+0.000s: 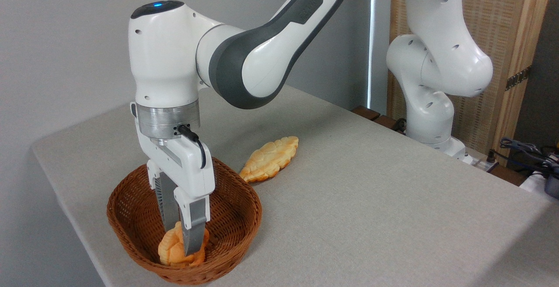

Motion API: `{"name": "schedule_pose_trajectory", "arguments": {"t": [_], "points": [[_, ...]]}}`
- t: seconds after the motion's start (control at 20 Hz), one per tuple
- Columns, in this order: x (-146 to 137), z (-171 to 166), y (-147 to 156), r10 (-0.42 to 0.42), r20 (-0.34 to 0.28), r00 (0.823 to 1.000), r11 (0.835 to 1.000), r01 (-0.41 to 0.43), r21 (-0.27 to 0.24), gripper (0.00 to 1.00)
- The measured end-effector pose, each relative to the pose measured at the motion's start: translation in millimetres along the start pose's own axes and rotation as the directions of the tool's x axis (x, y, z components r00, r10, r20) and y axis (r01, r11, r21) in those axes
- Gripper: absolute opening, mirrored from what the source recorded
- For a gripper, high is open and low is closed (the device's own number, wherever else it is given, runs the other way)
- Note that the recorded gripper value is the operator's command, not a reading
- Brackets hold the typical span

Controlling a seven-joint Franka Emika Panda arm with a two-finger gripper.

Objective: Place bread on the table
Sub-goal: 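Close the gripper fingers around the orange bread roll, then lift the roll out of the basket and carry it past the golden slice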

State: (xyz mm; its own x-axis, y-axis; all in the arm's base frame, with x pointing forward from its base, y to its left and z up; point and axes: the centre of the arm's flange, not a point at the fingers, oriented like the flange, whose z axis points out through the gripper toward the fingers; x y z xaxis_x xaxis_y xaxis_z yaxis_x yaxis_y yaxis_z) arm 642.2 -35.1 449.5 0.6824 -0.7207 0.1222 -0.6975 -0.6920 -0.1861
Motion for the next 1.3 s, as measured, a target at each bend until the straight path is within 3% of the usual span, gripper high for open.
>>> {"name": "schedule_pose_trajectory", "arguments": {"t": [0.35,0.45,0.65,0.75,1.3], "points": [[0,0,0,0.001,-0.001,1.000,1.000,-0.001,0.000,0.32],[1,-1,0,0.001,-0.002,1.000,1.000,-0.001,0.001,0.24],[2,-3,0,0.002,-0.006,1.000,1.000,-0.002,0.004,0.22],[3,-4,0,0.004,-0.009,1.000,1.000,-0.004,0.006,0.16],[10,-27,1,0.011,-0.040,0.999,0.999,-0.010,0.030,0.15]]}}
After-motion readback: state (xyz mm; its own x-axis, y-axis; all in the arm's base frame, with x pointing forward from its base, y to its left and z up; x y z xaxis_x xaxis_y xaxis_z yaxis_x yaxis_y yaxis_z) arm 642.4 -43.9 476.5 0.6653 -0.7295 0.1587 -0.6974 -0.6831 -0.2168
